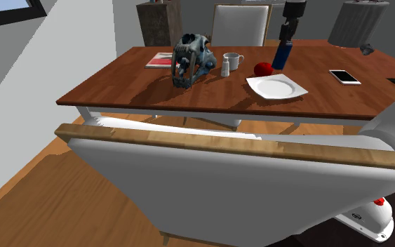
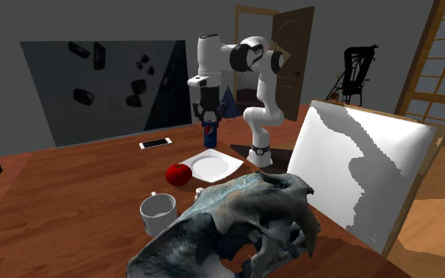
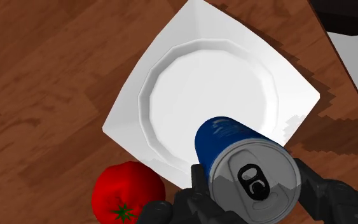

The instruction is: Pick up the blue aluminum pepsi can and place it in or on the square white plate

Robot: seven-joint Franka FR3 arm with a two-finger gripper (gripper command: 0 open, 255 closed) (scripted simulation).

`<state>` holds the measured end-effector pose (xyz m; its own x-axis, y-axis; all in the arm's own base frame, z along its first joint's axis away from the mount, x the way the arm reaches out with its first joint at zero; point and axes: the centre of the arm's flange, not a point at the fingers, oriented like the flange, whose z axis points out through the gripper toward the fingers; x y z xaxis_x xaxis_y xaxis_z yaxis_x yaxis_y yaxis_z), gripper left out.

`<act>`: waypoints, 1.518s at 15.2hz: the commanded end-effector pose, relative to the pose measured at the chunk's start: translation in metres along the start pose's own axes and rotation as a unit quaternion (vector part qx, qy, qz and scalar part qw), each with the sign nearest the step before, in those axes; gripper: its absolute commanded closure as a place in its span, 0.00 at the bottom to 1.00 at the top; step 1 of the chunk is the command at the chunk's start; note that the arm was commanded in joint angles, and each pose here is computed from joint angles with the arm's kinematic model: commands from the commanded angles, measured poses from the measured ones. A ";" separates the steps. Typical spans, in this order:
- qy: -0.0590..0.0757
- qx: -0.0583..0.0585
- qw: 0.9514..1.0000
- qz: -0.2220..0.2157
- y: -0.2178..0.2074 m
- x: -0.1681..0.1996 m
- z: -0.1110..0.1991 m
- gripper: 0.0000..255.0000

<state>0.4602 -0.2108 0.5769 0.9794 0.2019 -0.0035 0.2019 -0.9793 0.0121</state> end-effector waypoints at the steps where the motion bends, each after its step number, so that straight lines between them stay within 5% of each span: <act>1: 0.000 0.000 1.000 0.000 0.000 0.000 0.011 1.00; 16: 0.000 0.000 1.000 0.000 -0.001 0.000 0.090 1.00; 23: 0.000 0.000 1.000 0.000 -0.001 0.000 0.092 1.00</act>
<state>0.4602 -0.2112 0.4845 0.9794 0.2021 -0.0033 0.2022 -0.9793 0.0122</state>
